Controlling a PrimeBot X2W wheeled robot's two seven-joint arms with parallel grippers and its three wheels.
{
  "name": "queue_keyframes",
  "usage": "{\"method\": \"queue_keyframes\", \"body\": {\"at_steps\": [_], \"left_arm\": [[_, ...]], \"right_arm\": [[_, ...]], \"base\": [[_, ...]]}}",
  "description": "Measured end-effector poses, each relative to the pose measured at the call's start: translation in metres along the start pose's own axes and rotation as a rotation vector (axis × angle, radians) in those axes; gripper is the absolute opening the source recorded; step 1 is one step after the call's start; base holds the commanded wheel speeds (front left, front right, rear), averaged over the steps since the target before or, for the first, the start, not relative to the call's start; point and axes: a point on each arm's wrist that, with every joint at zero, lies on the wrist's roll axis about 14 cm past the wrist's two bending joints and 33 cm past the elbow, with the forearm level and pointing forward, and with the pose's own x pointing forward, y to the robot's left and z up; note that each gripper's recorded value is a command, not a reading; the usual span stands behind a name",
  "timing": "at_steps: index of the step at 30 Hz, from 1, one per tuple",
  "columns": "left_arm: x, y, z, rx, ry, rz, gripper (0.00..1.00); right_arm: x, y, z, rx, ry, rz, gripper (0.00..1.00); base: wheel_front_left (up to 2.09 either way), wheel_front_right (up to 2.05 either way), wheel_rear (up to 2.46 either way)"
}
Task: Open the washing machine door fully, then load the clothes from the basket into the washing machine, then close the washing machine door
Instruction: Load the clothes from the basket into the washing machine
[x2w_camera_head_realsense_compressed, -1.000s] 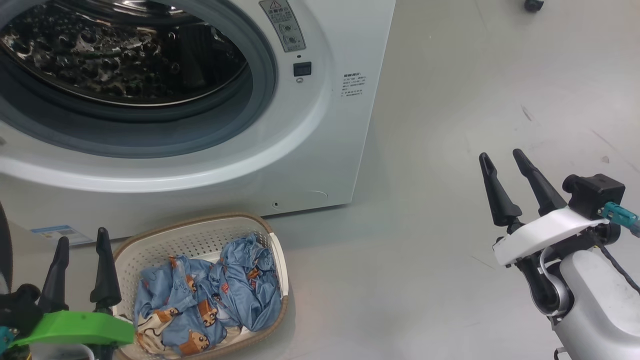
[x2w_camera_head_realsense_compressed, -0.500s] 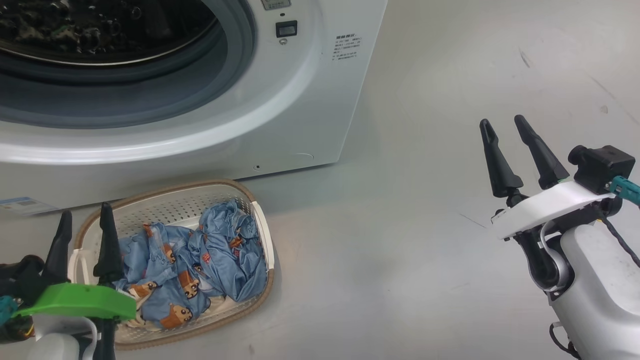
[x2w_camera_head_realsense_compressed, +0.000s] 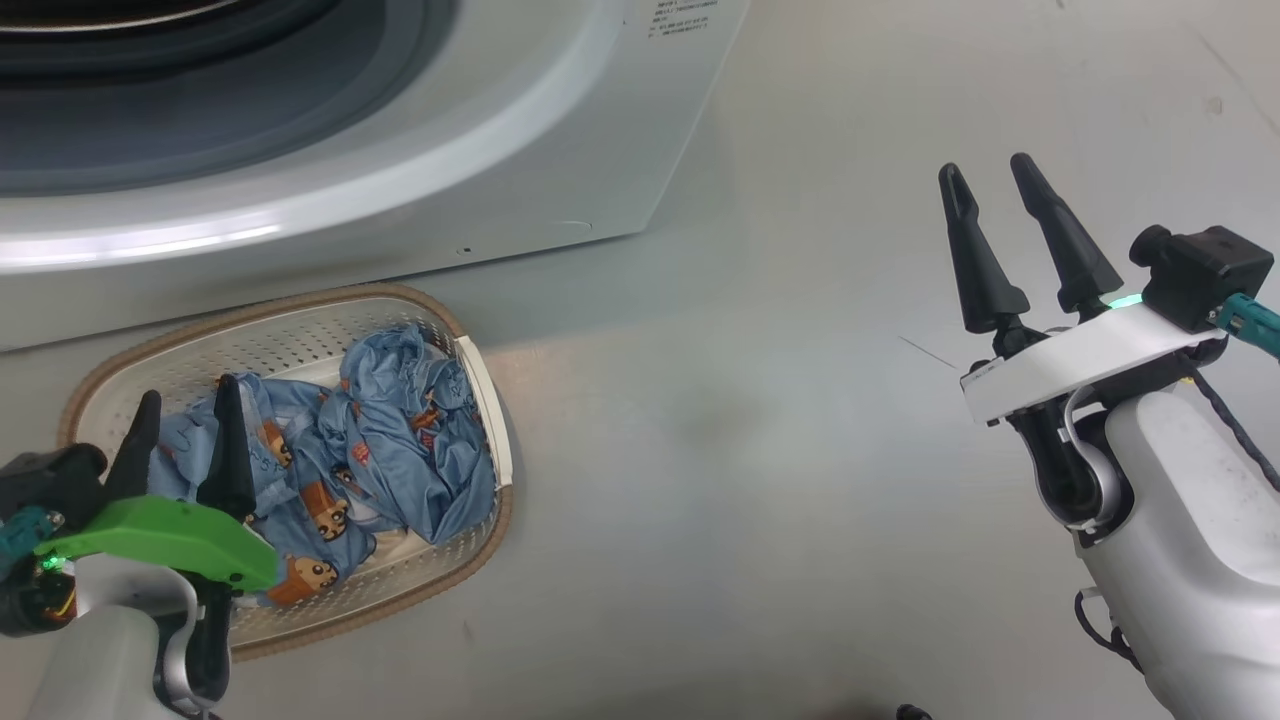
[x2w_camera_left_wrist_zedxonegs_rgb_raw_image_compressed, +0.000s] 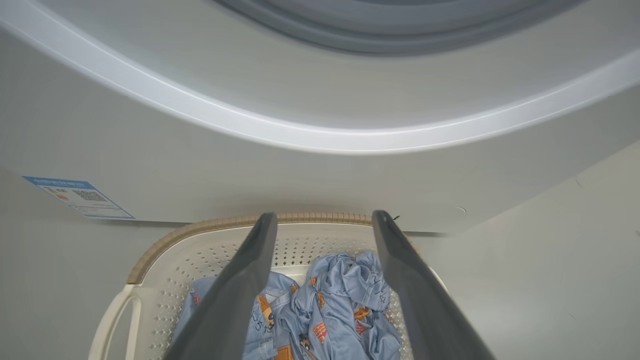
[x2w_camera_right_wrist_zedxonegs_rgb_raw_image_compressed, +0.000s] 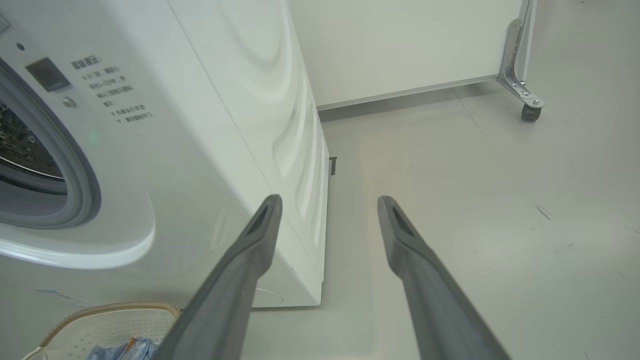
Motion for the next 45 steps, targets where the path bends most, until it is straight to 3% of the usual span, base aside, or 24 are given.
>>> {"method": "queue_keyframes", "body": {"at_steps": [18,45], "left_arm": [[0.054,0.013,-0.114,-0.039,0.367,-0.021,1.0],[0.088,0.012,-0.211,-0.094,0.667,-0.029,1.0]], "right_arm": [[0.022,-0.033,-0.036,0.005,0.065,-0.069,1.0],[0.03,-0.058,-0.078,0.031,0.137,-0.14,1.0]], "base": [[0.0,0.0,0.0],[0.0,0.0,0.0]]}}
